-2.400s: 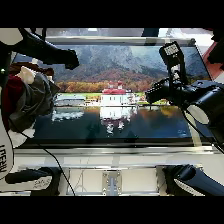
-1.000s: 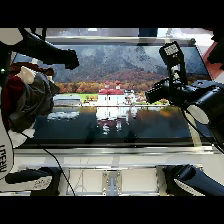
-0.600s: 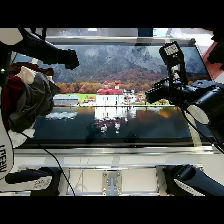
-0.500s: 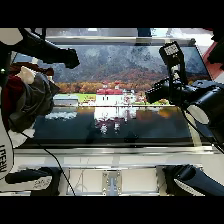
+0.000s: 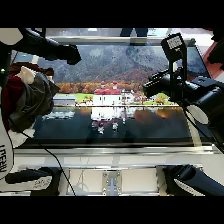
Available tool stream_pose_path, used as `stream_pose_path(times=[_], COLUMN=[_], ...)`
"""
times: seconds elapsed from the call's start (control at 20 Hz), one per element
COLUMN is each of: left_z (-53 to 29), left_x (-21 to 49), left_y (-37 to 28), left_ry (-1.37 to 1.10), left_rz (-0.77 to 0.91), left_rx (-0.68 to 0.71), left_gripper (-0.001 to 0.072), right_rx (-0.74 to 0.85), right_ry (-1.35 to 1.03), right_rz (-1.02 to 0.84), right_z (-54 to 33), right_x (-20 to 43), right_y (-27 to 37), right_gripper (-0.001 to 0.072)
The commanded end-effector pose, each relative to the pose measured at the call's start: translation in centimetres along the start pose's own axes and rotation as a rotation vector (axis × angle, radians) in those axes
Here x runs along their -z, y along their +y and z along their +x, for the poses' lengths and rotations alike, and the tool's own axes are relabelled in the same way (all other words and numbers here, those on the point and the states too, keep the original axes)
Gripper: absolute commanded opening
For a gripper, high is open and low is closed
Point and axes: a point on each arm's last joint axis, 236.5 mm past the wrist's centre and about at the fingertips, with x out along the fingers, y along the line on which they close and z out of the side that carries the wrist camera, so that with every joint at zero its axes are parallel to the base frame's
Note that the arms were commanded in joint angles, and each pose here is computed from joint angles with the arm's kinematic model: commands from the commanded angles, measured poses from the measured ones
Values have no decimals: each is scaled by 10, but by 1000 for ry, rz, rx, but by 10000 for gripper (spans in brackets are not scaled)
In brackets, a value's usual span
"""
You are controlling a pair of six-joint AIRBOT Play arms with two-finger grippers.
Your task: Fold the shirts.
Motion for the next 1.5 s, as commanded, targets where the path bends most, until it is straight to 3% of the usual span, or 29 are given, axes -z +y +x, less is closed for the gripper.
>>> stream_pose_path(times=[0.0,0.95,1.0,1.1,1.15,1.35,1.4,1.45], left_z=[-1,-1,-1,-1,-1,-1,-4,-11], left_x=[-4,-4,-4,-4,-4,-3,-1,3], left_y=[0,1,1,1,1,17,37,69], left_ry=[-17,-16,-16,-16,-16,-11,-1,25], left_rz=[-1,1,1,1,1,42,67,88], left_rx=[2,-3,-3,-2,-2,-70,-159,-296], left_gripper=[694,680,553,145,33,43,78,222], right_rx=[-10,-33,-33,-36,-36,-35,-35,-33], right_ry=[-40,-36,-34,-34,-34,-35,-32,-24], right_rz=[0,19,19,22,22,21,21,21], right_z=[0,0,0,0,0,0,0,0], right_x=[-10,-9,-8,-8,-8,-8,-8,-6], right_y=[3,8,8,9,9,8,8,8], right_gripper=[111,110,108,108,108,117,217,311])
